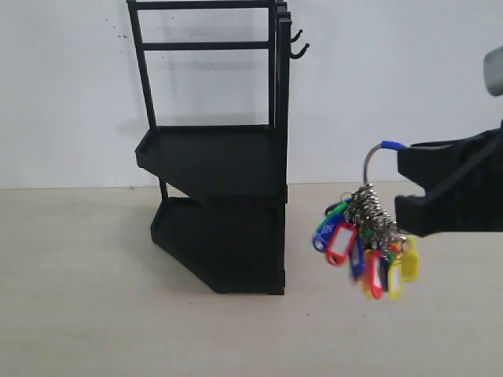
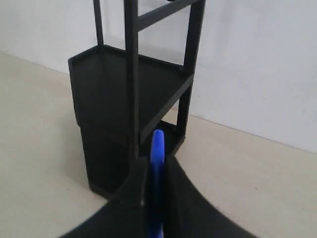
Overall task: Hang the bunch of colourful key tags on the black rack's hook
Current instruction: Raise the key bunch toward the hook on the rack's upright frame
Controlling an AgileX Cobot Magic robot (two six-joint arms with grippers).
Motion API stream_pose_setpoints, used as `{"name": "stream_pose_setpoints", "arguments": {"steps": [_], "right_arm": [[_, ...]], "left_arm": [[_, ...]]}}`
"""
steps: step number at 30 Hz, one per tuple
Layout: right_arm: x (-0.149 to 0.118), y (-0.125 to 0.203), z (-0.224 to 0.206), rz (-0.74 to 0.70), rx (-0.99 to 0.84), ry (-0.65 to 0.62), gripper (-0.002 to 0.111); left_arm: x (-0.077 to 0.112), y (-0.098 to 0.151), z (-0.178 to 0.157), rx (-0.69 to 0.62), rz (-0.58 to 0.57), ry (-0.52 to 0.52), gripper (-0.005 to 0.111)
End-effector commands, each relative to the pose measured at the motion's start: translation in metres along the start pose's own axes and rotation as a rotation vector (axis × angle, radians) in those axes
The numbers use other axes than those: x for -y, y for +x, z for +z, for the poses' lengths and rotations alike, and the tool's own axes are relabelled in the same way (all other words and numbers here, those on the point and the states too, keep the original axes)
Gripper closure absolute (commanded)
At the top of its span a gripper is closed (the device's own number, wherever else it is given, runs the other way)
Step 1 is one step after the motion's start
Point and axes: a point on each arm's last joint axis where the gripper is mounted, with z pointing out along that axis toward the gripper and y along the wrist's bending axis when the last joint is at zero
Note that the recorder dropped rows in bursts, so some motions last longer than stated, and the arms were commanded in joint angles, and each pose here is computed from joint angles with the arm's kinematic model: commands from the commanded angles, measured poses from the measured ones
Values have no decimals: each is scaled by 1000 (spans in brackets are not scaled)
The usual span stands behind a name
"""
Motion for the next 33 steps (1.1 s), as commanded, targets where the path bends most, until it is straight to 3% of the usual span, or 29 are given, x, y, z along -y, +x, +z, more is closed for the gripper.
{"name": "stream_pose_setpoints", "arguments": {"steps": [1, 2, 3, 4, 5, 6, 7, 8, 10, 13, 19, 28, 33], "right_arm": [[-12, -13, 2, -44, 44, -126, 109], [-15, -14, 1, -160, 54, -157, 109], [5, -16, 7, 132, 21, 58, 109], [7, -16, 8, 160, 17, 87, 109], [-5, -16, 10, -51, 26, -43, 109], [-5, -18, 11, -90, 30, -49, 109], [1, -24, 16, 38, 24, 30, 109], [1, -28, 19, 72, 28, 30, 109], [-5, -39, 24, 25, 56, -37, 109], [5, -55, 28, 24, 76, 86, 109], [8, -75, 27, -53, 121, 116, 109], [5, -72, 69, -173, 51, 131, 109], [11, -76, 88, -183, 26, 208, 109]], "left_arm": [[0, -1, 0, 11, 8, -1, 102], [0, -1, 0, 11, 8, -1, 102], [0, -1, 0, 13, 8, -1, 102], [0, -1, 0, 11, 8, -1, 102], [0, -1, 0, 11, 8, -1, 102], [0, -1, 0, 11, 8, -1, 102], [0, -1, 0, 11, 8, -1, 102], [0, -1, 0, 11, 8, -1, 102], [0, -1, 0, 11, 8, -1, 102], [0, -1, 0, 11, 8, -1, 102], [0, -1, 0, 11, 8, -1, 102], [0, -1, 0, 11, 8, -1, 102], [0, -1, 0, 11, 8, -1, 102]]}}
